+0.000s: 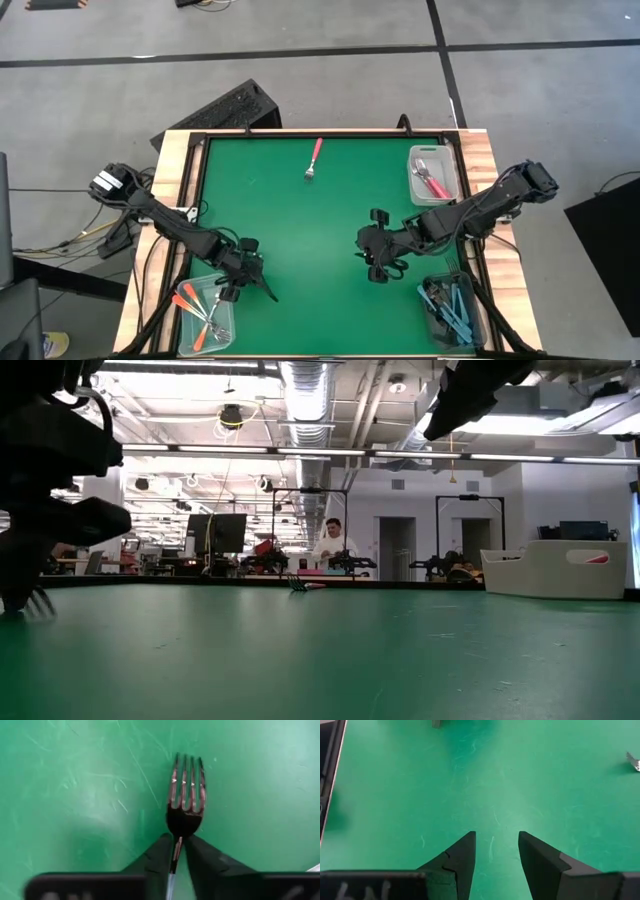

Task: Sort silverware by color (type)
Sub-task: Put the blue fork into the black bin

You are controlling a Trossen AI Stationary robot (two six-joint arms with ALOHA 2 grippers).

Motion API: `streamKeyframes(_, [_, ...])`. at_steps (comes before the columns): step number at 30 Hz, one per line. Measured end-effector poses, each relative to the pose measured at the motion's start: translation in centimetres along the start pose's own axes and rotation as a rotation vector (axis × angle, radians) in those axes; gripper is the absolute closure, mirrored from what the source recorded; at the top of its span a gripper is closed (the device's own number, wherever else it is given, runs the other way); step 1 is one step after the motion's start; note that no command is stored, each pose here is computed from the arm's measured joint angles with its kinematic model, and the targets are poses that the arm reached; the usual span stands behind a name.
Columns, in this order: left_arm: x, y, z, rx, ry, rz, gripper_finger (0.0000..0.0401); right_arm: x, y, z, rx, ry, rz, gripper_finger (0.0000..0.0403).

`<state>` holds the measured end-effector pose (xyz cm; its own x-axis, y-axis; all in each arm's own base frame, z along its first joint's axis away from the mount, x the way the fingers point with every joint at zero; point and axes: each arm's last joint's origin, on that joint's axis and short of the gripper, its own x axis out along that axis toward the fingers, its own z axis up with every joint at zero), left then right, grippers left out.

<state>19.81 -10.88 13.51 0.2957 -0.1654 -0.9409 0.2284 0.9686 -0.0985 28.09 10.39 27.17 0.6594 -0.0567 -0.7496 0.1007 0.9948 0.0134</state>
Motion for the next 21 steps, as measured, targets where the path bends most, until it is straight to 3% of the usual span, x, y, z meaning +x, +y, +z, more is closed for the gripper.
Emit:
streamKeyframes(2, [-0.2, 0.0, 0.4, 0.024, -0.014, 0.011, 0.038, 0.0, 0.0, 0.1, 0.002, -0.012, -0.017, 0.023])
streamKeyframes(4, [-0.5, 0.2, 1.0, 0.042, -0.055, 0.076, 0.0391, 0.0, 0.0, 0.4, 0.038, -0.049, -0.036, 0.023])
streamKeyframes(9, [-1.4, 1.0, 2.3, 0.067, -0.18, 0.443, 0.0392, 0.5, -0.4, 2.2, 0.327, -0.25, -0.087, 0.023])
streamKeyframes(13, [-2.3, 1.5, 3.6, 0.055, -0.293, 0.675, 0.0395, 1.3, -0.5, 3.0, 0.366, -0.303, -0.07, 0.023])
streamKeyframes(21, [-3.3, 1.7, 4.9, 0.089, -0.313, 0.718, 0.0395, 2.2, -1.4, 3.3, 0.393, -0.303, -0.091, 0.023])
